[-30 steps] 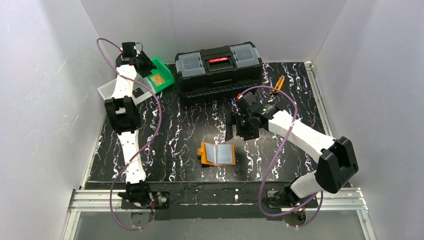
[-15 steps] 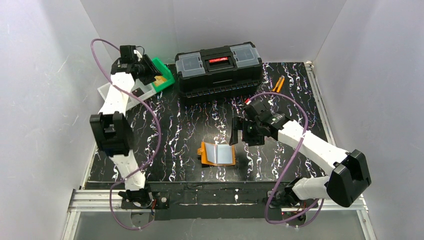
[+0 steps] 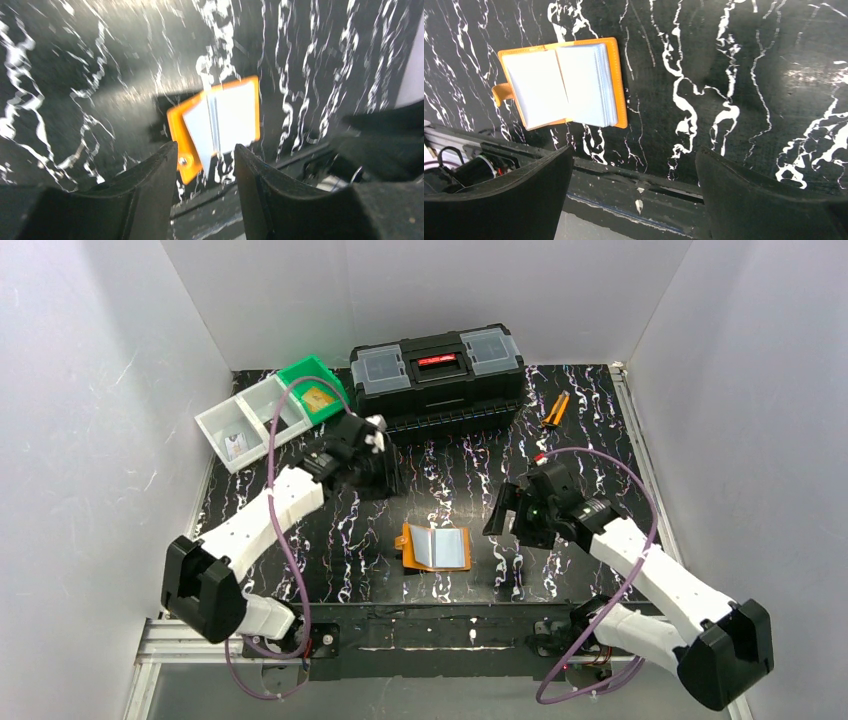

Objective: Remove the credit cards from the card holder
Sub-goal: Remove the credit card from the card holder.

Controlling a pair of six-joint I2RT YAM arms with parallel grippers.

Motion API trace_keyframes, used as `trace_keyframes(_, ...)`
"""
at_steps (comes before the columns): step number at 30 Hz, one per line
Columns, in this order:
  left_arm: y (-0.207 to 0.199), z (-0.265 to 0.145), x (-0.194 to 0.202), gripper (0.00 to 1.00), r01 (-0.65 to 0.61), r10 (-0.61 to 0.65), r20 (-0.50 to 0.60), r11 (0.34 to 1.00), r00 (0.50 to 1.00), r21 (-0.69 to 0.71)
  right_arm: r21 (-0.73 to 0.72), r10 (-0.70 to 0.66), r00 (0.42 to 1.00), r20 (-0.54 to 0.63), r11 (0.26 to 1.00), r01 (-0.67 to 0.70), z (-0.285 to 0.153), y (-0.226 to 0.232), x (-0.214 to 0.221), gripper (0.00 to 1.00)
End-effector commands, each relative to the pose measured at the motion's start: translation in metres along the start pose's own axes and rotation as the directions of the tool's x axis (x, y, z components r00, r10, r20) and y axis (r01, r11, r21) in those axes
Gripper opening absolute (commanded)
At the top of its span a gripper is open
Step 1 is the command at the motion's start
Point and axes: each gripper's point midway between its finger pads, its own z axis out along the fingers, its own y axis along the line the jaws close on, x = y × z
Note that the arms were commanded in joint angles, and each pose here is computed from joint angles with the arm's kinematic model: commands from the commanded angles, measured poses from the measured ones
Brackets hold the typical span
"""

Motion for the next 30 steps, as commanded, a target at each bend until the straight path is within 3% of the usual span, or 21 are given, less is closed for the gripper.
trace_keyframes(1, -0.017, -0.012, 0.053, 0.45, -0.105, 0.104, -0.03, 0.994, 0.994, -0.031, 0.026, 0.062, 0.995, 0.077, 0.998, -0.065, -0.009, -0.019, -0.005, 0.98)
trace_keyframes(6, -0.026, -0.003, 0.105, 0.45, -0.263, 0.253, -0.1, 0.96, 0.962, -0.098, 0.044, 0.101, 0.982, 0.157, 0.993, -0.109, -0.014, -0.035, -0.013, 0.98)
trace_keyframes(13, -0.059, 0.025, 0.139, 0.45, -0.406, 0.385, -0.187, 0.909, 0.904, -0.091, 0.051, 0.145, 0.981, 0.127, 0.987, -0.152, -0.004, -0.043, -0.002, 0.98)
trace_keyframes(30, -0.058, 0.096, 0.163, 0.5, -0.46, 0.413, -0.284, 0.88, 0.865, -0.119, 0.04, 0.179, 0.983, 0.052, 0.983, -0.181, 0.009, -0.044, 0.015, 0.98)
